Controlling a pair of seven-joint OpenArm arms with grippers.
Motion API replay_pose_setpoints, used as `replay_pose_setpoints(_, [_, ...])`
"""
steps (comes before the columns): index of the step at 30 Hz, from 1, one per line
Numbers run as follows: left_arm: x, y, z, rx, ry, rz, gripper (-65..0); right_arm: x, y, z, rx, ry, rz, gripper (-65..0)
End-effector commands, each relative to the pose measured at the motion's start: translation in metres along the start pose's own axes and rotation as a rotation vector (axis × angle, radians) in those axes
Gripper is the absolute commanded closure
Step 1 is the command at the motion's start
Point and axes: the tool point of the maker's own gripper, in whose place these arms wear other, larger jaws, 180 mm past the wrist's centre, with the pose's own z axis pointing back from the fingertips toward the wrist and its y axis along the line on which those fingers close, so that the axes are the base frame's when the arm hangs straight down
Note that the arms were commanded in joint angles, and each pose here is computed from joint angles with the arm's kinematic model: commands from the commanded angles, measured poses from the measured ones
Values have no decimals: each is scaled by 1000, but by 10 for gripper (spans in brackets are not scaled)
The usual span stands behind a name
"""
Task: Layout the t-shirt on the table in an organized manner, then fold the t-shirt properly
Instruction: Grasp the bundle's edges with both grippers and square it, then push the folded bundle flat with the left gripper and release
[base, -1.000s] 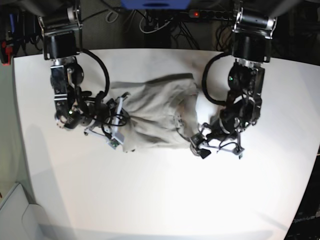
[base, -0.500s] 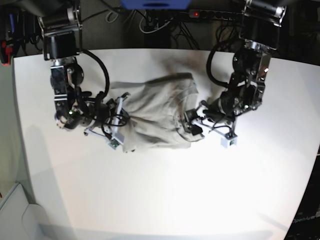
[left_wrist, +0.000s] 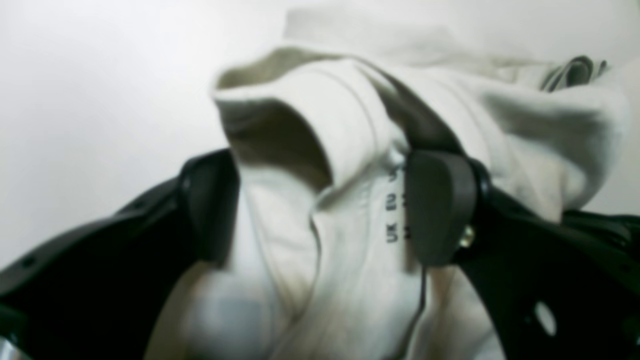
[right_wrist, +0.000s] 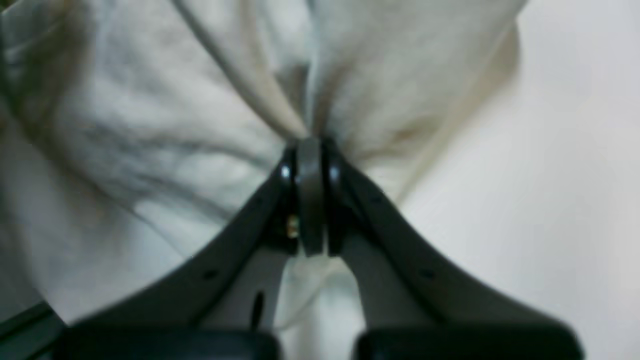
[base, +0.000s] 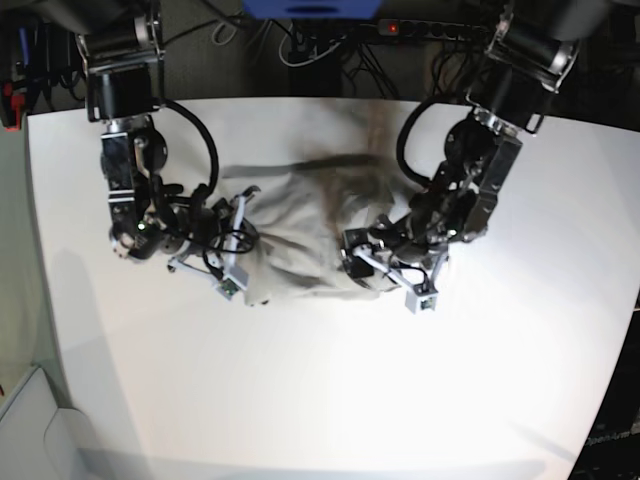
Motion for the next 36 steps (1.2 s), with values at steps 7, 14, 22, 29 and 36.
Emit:
replay_pose_setpoints(7, [-38, 8, -28, 38, 98, 16, -433, 10, -6, 4, -19, -19, 13, 0])
replay_pose_setpoints(14, [-39, 0, -33, -26, 114, -23, -18, 17, -12, 8, -32, -28, 24, 0])
replay_pose_setpoints(22, [-21, 8, -31, -11, 89, -40, 0, 50, -21, 41, -113, -102, 113, 0])
replay_pose_setpoints(29, [10, 13, -26, 37, 114, -147, 0, 42, -67, 92, -277, -100, 76, 0])
replay_pose_setpoints(36, [46, 10, -28, 198, 41, -509, 0, -6, -122, 140, -429, -51, -51, 0])
